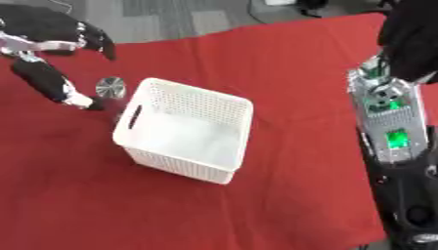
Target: Pick up objects on the table and place them in the box.
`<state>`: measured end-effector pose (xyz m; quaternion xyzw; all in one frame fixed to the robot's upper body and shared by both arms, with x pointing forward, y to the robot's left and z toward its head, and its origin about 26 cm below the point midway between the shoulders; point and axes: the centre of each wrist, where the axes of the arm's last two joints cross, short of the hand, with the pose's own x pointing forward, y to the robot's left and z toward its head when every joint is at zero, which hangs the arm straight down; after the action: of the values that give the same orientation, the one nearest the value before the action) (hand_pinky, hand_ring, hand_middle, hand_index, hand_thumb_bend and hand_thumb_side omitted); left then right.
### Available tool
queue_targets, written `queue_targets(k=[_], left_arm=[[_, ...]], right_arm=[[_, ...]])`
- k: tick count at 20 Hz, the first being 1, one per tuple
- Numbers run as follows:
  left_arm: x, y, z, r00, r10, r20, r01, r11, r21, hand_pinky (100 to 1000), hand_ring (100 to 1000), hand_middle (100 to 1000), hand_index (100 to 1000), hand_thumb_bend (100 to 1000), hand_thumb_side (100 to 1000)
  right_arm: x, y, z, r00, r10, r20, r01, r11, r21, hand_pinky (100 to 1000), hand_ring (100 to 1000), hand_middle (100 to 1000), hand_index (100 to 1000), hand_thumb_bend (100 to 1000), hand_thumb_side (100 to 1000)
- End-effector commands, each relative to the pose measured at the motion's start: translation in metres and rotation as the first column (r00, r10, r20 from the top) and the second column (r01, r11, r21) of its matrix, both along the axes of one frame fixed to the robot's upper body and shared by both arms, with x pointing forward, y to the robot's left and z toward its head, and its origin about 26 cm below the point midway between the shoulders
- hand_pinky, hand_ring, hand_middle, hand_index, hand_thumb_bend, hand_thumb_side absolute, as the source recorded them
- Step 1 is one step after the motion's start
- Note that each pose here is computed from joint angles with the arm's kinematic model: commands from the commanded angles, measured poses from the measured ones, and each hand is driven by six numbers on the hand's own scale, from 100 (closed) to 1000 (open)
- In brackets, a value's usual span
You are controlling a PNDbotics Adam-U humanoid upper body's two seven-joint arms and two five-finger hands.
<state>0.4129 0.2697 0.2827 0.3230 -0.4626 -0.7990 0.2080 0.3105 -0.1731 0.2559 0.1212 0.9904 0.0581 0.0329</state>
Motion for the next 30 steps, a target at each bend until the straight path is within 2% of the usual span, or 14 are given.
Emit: queue_targets(k=[1, 9, 12, 13, 14, 18, 30], left_arm=[[-0.001, 0.004, 0.011, 1.000, -0.005, 0.011, 0.005, 1.000, 0.010, 833, 809, 870, 881, 468, 758], [0.001, 0.006, 0.003, 1.000, -0.008, -0.017, 0.009, 1.000, 0.023, 830, 804, 873, 883, 471, 751], [0.002, 0.007, -0.001, 0.999, -0.019, -0.040, 0.020, 0.999, 0.028, 823, 806, 874, 869, 453, 705], [0.002, 0.007, -0.001, 0.999, -0.022, -0.045, 0.023, 0.999, 0.030, 824, 805, 877, 879, 461, 720], [0.003, 0.007, -0.002, 0.999, -0.024, -0.048, 0.025, 0.999, 0.032, 819, 806, 872, 852, 447, 678], [0.003, 0.006, -0.003, 0.998, -0.025, -0.058, 0.028, 0.999, 0.035, 800, 799, 857, 813, 398, 628], [0.005, 0.005, -0.006, 0.995, -0.031, -0.090, 0.030, 0.999, -0.012, 739, 787, 860, 835, 339, 564]], right_arm=[[-0.003, 0.002, 0.008, 0.987, 0.071, 0.142, -0.081, 0.994, 0.068, 698, 690, 683, 715, 100, 1000], [-0.003, 0.006, 0.011, 0.984, 0.088, 0.154, -0.100, 0.992, 0.072, 698, 690, 683, 715, 100, 1000], [-0.003, 0.008, 0.011, 0.983, 0.093, 0.158, -0.106, 0.992, 0.074, 698, 690, 683, 715, 100, 1000], [-0.003, 0.008, 0.012, 0.983, 0.095, 0.159, -0.107, 0.991, 0.074, 698, 690, 683, 715, 100, 1000], [-0.004, 0.008, 0.012, 0.983, 0.096, 0.160, -0.109, 0.991, 0.074, 698, 690, 681, 715, 100, 1000], [-0.004, 0.009, 0.012, 0.982, 0.100, 0.161, -0.113, 0.991, 0.072, 698, 690, 681, 715, 100, 1000], [-0.004, 0.010, 0.012, 0.981, 0.103, 0.163, -0.115, 0.991, 0.071, 698, 690, 680, 715, 100, 1000]])
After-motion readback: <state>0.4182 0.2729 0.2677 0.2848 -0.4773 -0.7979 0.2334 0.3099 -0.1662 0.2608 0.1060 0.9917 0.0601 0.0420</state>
